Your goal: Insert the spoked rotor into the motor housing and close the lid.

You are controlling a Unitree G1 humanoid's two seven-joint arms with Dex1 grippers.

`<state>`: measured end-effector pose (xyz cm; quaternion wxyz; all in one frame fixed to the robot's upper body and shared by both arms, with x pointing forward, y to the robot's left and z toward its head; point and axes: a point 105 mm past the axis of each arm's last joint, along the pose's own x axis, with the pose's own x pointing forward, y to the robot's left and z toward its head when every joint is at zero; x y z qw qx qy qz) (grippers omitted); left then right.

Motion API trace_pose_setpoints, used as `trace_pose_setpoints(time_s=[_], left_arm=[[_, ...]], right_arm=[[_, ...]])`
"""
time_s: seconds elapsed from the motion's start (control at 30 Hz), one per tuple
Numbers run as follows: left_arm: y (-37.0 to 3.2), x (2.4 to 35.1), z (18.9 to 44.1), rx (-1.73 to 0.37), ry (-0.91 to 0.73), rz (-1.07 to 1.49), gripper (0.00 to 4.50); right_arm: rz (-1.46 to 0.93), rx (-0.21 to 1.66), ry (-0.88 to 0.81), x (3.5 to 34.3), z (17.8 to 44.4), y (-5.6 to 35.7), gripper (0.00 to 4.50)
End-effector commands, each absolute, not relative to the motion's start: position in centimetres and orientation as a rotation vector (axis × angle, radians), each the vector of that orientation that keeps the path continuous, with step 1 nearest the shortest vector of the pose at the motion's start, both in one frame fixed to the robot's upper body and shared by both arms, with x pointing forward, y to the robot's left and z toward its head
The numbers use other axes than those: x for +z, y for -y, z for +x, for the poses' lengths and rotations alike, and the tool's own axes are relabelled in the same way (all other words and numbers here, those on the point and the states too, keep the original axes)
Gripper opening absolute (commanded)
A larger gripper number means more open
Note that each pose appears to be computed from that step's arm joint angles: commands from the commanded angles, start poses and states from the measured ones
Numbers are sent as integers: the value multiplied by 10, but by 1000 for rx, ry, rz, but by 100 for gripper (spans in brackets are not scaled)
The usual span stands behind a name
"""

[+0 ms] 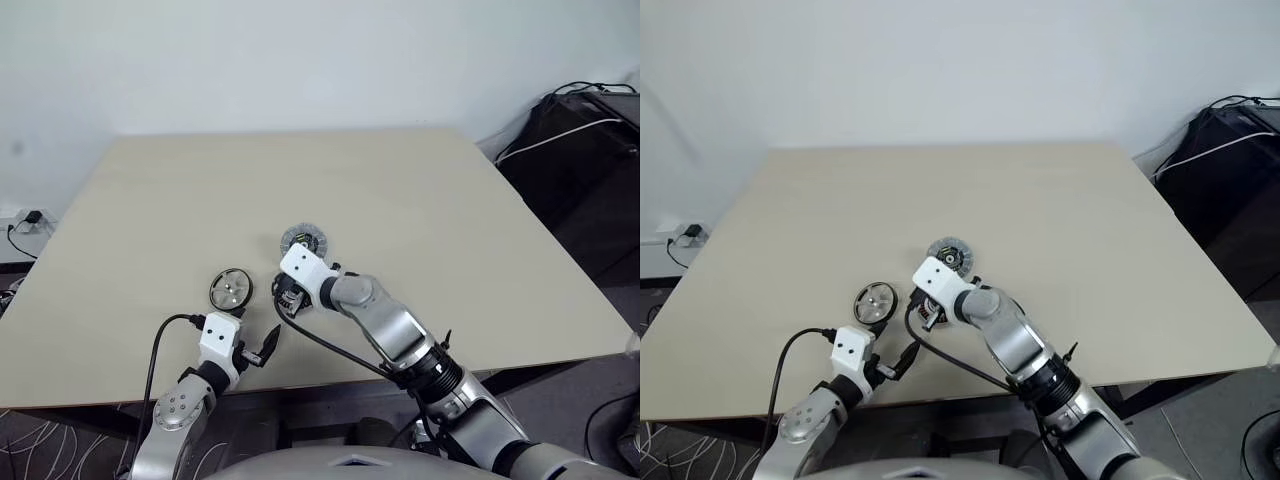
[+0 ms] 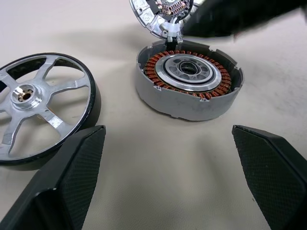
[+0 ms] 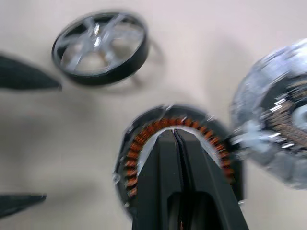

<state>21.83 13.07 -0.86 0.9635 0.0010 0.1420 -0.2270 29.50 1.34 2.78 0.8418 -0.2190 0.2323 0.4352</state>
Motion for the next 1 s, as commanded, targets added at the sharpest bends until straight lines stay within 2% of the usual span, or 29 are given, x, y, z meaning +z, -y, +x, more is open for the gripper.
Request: trace_pose_setpoints(time_s=[0.03,0.3,0.73,0.83,1.0], left_arm=[[-128,0,223,-469,-245,1,450],[-131,1,221,-463,-246,4,450],[-132,2,221,-460,-246,5,450],[-133,2,222,-463,-247,7,450],[-132,2,223,-470,-248,10,450]], right_arm=[[-425,910,-454,33,304,-20,3],[-363,841,-436,29,321,-14,3],[-354,775,-506,14,323,10,3],[-326,781,-475,22,323,7,3],[-235,813,-347,56,325,-7,3]])
